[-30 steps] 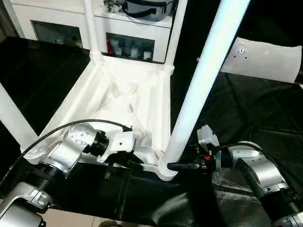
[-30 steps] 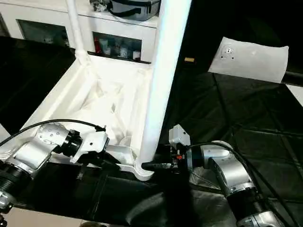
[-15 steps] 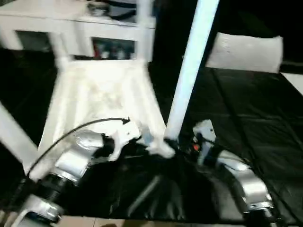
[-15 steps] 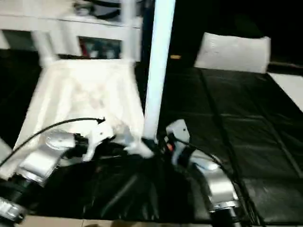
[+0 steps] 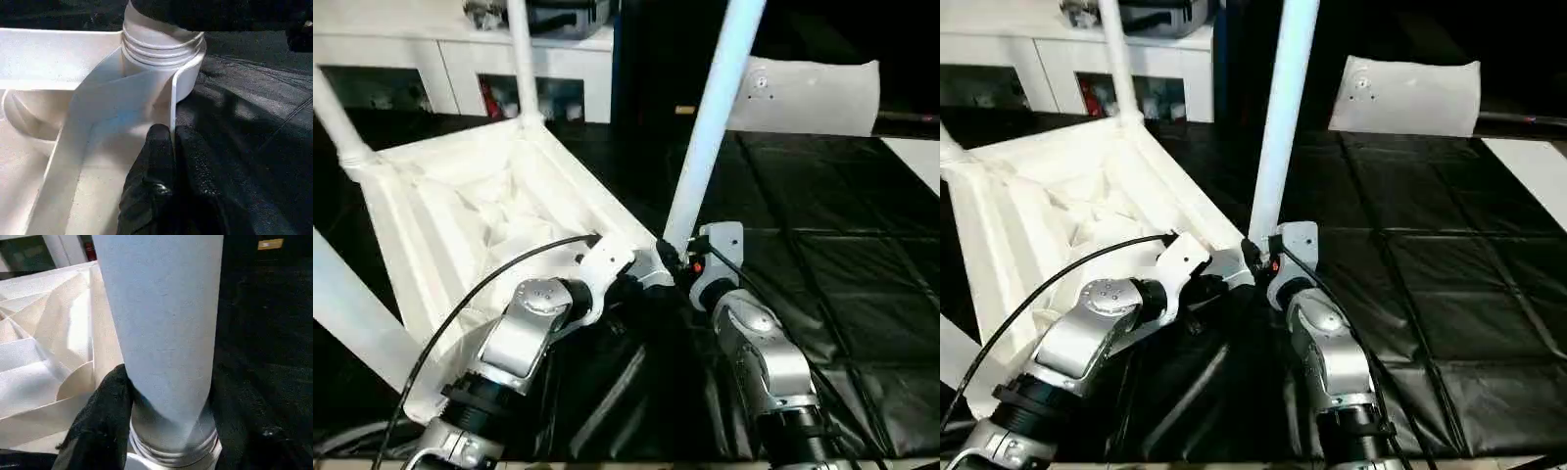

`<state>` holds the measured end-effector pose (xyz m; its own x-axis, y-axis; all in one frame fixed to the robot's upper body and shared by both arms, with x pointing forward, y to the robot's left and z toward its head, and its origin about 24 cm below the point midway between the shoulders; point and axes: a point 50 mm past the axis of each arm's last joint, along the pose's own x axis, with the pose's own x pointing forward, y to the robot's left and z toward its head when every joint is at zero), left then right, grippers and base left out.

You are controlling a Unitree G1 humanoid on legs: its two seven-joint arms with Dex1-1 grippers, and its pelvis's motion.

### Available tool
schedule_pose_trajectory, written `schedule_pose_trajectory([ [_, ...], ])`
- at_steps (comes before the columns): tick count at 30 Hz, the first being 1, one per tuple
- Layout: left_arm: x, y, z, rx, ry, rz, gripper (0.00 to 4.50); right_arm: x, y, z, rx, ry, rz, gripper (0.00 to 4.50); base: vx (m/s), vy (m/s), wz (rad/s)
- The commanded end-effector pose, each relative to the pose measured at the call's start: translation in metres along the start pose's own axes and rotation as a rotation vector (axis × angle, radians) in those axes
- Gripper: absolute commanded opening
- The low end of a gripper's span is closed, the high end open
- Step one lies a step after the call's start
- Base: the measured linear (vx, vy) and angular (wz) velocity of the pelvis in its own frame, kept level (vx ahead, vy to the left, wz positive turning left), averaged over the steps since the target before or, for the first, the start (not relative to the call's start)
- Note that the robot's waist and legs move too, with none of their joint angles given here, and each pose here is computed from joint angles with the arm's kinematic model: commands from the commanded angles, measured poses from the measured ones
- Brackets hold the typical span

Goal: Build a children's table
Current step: Rotate leg to tighten

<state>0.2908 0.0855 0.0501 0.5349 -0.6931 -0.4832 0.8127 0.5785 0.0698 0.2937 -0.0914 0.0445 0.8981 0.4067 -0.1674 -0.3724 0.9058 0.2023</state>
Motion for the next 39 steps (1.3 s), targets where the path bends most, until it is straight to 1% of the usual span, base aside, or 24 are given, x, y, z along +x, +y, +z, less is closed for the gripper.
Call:
schedule_pose_trajectory([
  [1,0.002,-0.01,-0.001,0.041,-0.015,-0.099,0.0,-0.003,0.015,-0.011,0.032,0.056,0.156,2.73,0.0,0.0,0.0],
  [2,-0.001,-0.007,-0.005,0.055,0.003,-0.109,0.0,-0.006,0.008,-0.009,0.022,0.041,0.162,2.73,0.0,0.0,0.0],
  [3,-0.002,-0.007,-0.006,0.058,0.006,-0.11,0.0,-0.007,0.007,-0.008,0.019,0.039,0.163,2.77,0.0,0.0,0.0],
  [4,-0.005,-0.003,-0.01,0.072,0.022,-0.112,0.0,-0.01,0.002,-0.006,0.008,0.031,0.17,3.02,0.0,0.0,0.0],
  [5,-0.007,-0.001,-0.012,0.078,0.026,-0.119,0.0,-0.011,-0.001,-0.004,-0.001,0.028,0.183,3.02,0.0,0.0,0.0],
  [6,-0.012,0.004,-0.017,0.092,0.039,-0.134,0.0,-0.017,-0.007,-0.001,-0.028,0.019,0.218,3.17,0.0,0.0,0.0],
  [8,-0.015,0.006,-0.019,0.099,0.048,-0.138,0.0,-0.019,-0.01,0.001,-0.042,0.016,0.237,3.2,0.0,0.0,0.0],
  [10,-0.025,0.015,-0.027,0.158,0.064,-0.201,0.0,-0.03,-0.02,0.009,-0.091,0.004,0.336,3.39,0.0,0.0,0.0],
  [12,-0.028,0.017,-0.028,0.186,0.062,-0.223,0.0,-0.033,-0.022,0.011,-0.101,0.001,0.367,3.56,0.0,0.0,0.0],
  [13,-0.033,0.021,-0.032,0.218,0.065,-0.27,0.0,-0.041,-0.025,0.014,-0.11,0.0,0.421,3.61,0.0,0.0,0.0],
  [16,-0.037,0.027,-0.032,0.24,0.05,-0.308,0.0,-0.05,-0.028,0.016,-0.123,0.009,0.485,3.83,0.0,0.0,0.0],
  [18,-0.041,0.032,-0.031,0.28,0.053,-0.334,0.0,-0.058,-0.028,0.015,-0.139,0.019,0.526,4.0,0.0,0.0,0.0],
  [19,-0.041,0.032,-0.031,0.28,0.053,-0.334,0.0,-0.058,-0.028,0.015,-0.139,0.019,0.526,4.1,0.0,0.0,0.0],
  [20,-0.042,0.034,-0.031,0.3,0.062,-0.341,0.0,-0.061,-0.028,0.015,-0.143,0.022,0.54,4.1,0.0,0.0,0.0],
  [22,-0.047,0.039,-0.031,0.325,0.061,-0.384,0.0,-0.07,-0.027,0.015,-0.136,0.031,0.57,4.43,0.0,0.0,0.0],
  [28,-0.057,0.044,-0.026,0.369,0.001,-0.416,0.0,-0.082,-0.03,0.011,-0.105,0.049,0.538,4.47,0.0,0.0,0.0],
  [29,-0.057,0.044,-0.026,0.369,0.001,-0.416,0.0,-0.082,-0.03,0.011,-0.105,0.049,0.538,4.47,0.0,0.0,0.0],
  [30,-0.061,0.045,-0.019,0.351,-0.073,-0.399,0.28,-0.085,-0.031,0.013,-0.08,0.017,0.506,4.49,0.0,0.0,0.0],
  [31,-0.062,0.046,-0.017,0.343,-0.1,-0.379,0.28,-0.086,-0.031,0.014,-0.079,0.009,0.496,4.49,0.0,0.0,0.0],
  [32,-0.066,0.047,-0.013,0.308,-0.171,-0.33,0.28,-0.087,-0.029,0.015,-0.079,-0.009,0.47,4.49,0.0,0.0,0.0],
  [33,-0.067,0.047,-0.012,0.298,-0.184,-0.324,0.64,-0.087,-0.029,0.015,-0.078,-0.01,0.466,4.5,0.0,0.0,0.0],
  [34,-0.07,0.046,-0.01,0.27,-0.222,-0.306,0.66,-0.087,-0.028,0.015,-0.075,-0.013,0.452,4.5,0.0,0.0,0.0],
  [36,-0.077,0.044,-0.009,0.194,-0.289,-0.226,0.71,-0.088,-0.029,0.014,-0.088,-0.015,0.39,4.5,0.0,0.0,0.0],
  [39,-0.084,0.034,-0.014,0.117,-0.344,-0.09,1.11,-0.092,-0.03,0.013,-0.077,-0.012,0.333,4.5,0.0,0.0,0.0],
])
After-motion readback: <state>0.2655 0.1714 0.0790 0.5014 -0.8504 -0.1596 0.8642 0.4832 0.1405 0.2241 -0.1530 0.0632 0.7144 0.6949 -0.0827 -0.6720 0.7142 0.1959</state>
